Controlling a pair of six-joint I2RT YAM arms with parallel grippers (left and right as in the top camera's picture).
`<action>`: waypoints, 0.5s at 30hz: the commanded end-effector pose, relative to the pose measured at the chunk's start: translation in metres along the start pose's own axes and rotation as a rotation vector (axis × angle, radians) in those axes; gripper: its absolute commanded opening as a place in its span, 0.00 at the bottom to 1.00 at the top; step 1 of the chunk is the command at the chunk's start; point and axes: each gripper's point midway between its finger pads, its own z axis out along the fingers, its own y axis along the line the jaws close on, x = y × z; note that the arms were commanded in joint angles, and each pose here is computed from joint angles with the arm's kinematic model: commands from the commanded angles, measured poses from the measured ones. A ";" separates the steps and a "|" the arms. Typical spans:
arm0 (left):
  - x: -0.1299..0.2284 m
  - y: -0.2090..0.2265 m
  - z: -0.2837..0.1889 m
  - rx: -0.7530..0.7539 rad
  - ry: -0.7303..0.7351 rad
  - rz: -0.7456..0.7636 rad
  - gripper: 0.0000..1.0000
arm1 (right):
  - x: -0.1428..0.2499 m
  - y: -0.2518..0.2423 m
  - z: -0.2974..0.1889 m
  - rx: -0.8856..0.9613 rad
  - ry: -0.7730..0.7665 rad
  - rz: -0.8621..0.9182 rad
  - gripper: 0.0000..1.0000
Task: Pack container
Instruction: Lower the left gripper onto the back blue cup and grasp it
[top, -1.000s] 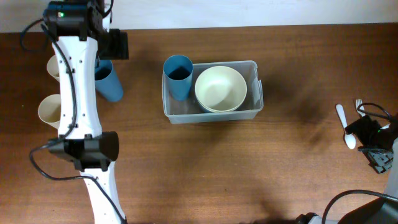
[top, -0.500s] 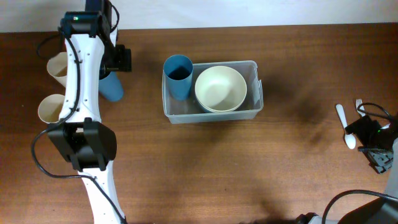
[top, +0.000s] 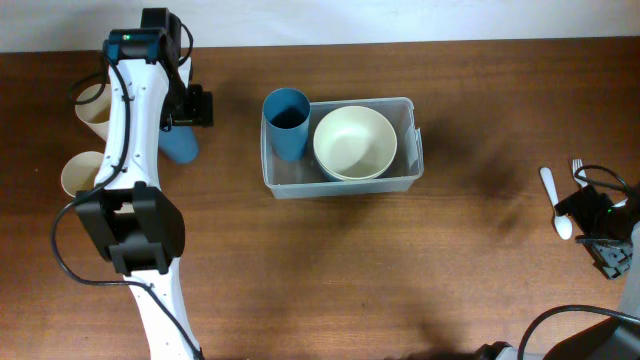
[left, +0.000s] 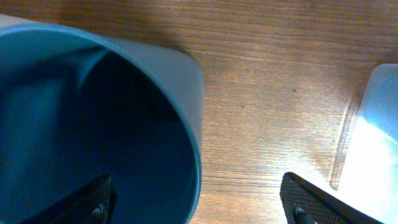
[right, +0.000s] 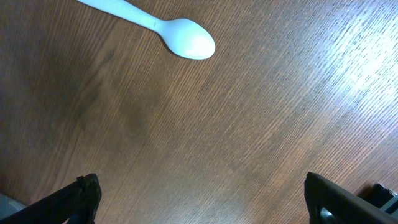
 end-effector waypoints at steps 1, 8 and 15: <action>0.002 -0.003 0.010 0.030 0.019 0.015 0.85 | 0.000 0.000 0.000 -0.002 -0.001 0.011 0.99; 0.000 -0.005 0.010 0.034 0.014 0.015 0.46 | 0.000 0.000 0.000 -0.002 -0.001 0.011 0.99; 0.001 -0.005 0.010 0.033 0.017 0.016 0.02 | 0.000 0.000 0.000 -0.002 -0.001 0.011 0.99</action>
